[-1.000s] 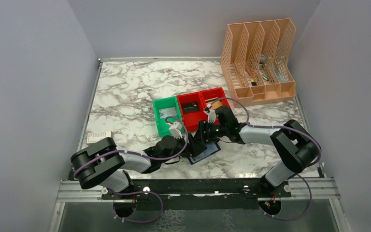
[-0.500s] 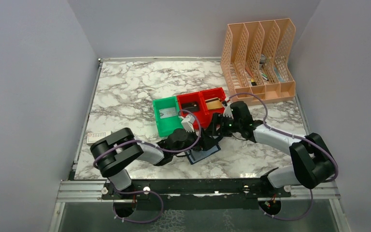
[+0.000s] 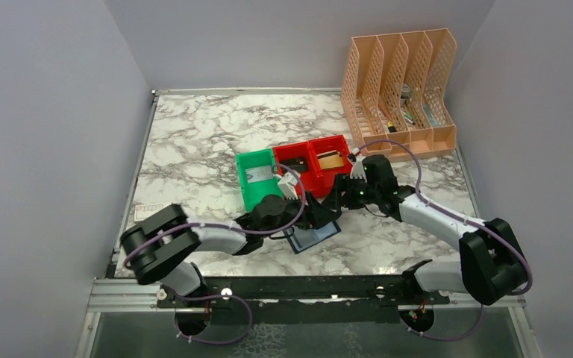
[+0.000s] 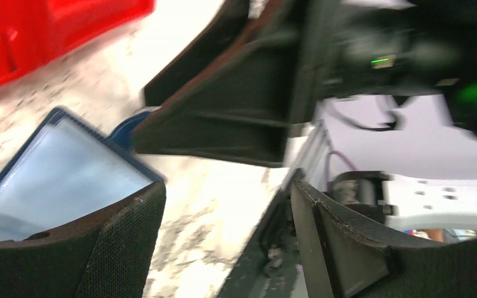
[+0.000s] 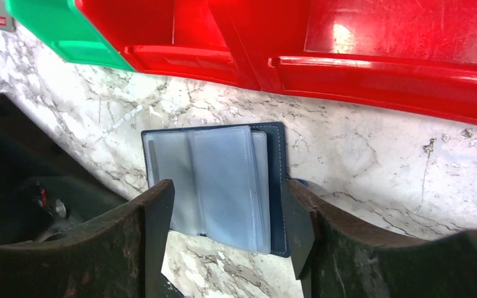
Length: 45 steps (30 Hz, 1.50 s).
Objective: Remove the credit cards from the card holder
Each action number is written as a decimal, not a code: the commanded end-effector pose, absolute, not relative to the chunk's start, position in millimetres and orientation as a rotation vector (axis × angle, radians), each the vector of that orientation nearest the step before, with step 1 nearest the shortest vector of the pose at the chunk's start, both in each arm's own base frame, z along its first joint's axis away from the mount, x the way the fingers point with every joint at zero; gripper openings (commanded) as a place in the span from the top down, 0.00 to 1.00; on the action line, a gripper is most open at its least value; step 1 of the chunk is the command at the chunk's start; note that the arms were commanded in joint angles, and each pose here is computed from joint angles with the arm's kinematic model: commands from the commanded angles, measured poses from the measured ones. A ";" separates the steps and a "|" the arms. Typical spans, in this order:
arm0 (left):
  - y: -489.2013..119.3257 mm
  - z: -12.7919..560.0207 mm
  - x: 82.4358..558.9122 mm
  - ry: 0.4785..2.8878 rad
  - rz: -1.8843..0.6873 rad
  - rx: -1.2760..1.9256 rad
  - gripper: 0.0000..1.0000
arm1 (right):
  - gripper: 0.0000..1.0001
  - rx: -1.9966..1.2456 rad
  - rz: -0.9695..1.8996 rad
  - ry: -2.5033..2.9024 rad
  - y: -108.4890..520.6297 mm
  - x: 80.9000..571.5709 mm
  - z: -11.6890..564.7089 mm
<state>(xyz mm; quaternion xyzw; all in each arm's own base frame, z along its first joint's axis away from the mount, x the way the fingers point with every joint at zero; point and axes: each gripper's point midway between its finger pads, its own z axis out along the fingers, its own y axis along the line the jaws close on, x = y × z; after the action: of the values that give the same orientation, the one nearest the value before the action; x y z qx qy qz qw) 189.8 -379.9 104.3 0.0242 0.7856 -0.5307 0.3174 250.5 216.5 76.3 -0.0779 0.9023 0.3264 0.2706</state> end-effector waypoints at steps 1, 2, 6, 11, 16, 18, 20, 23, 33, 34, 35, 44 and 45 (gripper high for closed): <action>-358.3 143.1 186.5 1.979 -1.358 0.096 0.24 | 0.37 -0.333 0.960 2.366 227.0 247.3 93.7; -349.8 145.6 185.9 1.976 -1.338 0.076 0.24 | 0.37 -0.344 0.978 2.364 228.9 245.5 93.7; -309.2 126.8 184.8 2.080 -1.145 -0.010 0.24 | 0.37 -0.397 1.016 2.350 236.6 242.1 95.2; -253.5 98.8 184.6 2.220 -0.821 -0.113 0.24 | 0.37 -0.549 0.849 2.361 262.4 232.9 85.8; -221.8 100.2 179.2 2.221 -0.745 -0.210 0.24 | 0.37 -0.625 0.676 2.371 281.6 229.4 74.3; -212.0 103.9 178.2 2.196 -0.745 -0.253 0.24 | 0.35 -0.679 0.659 2.368 291.8 224.5 71.1; -203.3 103.3 177.1 2.186 -0.733 -0.285 0.24 | 0.35 -0.704 0.618 2.385 295.3 223.5 64.1; -194.6 101.8 174.6 2.182 -0.721 -0.305 0.24 | 0.32 -0.755 0.567 2.391 299.8 221.3 56.5; -192.5 98.8 172.7 2.191 -0.710 -0.295 0.24 | 0.31 -0.857 0.419 2.446 316.2 219.8 34.1; -194.8 99.8 172.9 2.189 -0.721 -0.291 0.24 | 0.31 -0.850 0.375 2.456 313.4 222.0 29.3; -196.7 100.7 173.2 2.186 -0.730 -0.285 0.24 | 0.32 -0.846 0.345 2.468 310.9 222.9 24.7; -218.7 102.8 172.5 2.193 -0.805 -0.201 0.24 | 0.54 -0.768 0.339 2.490 302.6 219.3 17.2; -223.2 104.5 172.3 2.192 -0.823 -0.182 0.24 | 0.56 -0.771 0.350 2.493 303.3 218.1 17.0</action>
<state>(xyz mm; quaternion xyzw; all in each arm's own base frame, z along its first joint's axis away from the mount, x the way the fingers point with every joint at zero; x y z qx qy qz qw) 173.1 -205.1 96.4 -0.0997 0.8684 -0.2908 0.3891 223.1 315.3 25.9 -0.2958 0.9077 0.1455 0.2597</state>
